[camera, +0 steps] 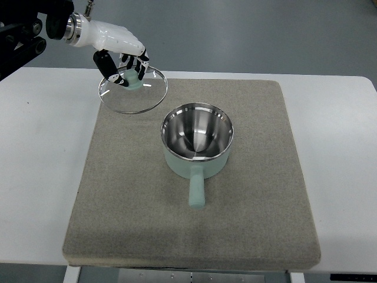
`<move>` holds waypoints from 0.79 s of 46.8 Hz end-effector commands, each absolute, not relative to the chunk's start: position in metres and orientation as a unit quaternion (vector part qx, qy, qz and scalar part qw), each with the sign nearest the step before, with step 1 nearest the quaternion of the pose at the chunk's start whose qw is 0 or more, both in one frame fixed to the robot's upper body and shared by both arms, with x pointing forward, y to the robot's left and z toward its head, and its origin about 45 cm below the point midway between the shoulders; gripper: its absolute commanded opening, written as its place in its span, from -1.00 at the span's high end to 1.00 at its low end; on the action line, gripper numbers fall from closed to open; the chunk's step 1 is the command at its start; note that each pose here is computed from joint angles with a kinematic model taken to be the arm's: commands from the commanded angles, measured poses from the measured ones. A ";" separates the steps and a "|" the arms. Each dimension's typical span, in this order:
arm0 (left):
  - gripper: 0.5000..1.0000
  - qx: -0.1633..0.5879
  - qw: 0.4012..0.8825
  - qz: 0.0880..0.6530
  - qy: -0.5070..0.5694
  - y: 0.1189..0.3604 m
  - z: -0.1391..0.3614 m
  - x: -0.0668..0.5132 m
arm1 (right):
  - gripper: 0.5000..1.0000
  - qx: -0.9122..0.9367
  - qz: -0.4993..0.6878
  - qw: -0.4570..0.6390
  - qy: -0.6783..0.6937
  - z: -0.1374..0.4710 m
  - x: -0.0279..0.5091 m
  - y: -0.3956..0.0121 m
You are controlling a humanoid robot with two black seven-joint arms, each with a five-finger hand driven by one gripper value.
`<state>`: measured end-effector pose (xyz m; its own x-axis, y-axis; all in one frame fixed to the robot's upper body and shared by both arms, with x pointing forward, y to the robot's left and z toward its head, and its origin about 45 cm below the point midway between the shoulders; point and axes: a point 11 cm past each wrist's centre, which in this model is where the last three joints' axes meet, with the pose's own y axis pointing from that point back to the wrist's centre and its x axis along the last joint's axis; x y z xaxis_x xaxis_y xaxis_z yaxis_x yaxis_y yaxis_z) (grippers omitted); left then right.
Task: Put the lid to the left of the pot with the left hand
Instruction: 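Lift the glass lid off the pot with the left hand, then lower the lid onto the board beside the pot, nearer the left arm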
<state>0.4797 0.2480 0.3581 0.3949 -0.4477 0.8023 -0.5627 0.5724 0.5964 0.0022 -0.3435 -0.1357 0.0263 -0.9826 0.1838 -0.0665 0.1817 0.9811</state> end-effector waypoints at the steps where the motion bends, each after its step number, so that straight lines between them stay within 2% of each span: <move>1: 1.00 0.467 0.695 0.046 -0.545 0.259 0.358 0.479 | -0.69 0.475 -0.428 0.535 -0.552 -0.136 0.002 -0.344; 8: 1.00 0.479 0.695 0.043 -0.535 0.276 0.351 0.472 | -0.69 0.476 -0.427 0.536 -0.551 -0.136 0.002 -0.344; 15: 1.00 0.480 0.702 0.037 -0.524 0.281 0.339 0.466 | -0.69 0.476 -0.427 0.536 -0.551 -0.136 0.002 -0.344; 37: 1.00 0.458 0.708 0.023 -0.537 0.266 0.301 0.461 | -0.69 0.476 -0.427 0.536 -0.551 -0.136 0.002 -0.344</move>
<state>0.4619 0.2690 0.3088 0.4315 -0.4609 0.7754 -0.5277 0.5682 0.6314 0.0022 -0.3437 -0.1356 0.0260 -0.9825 0.1843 -0.0666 0.1823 0.9810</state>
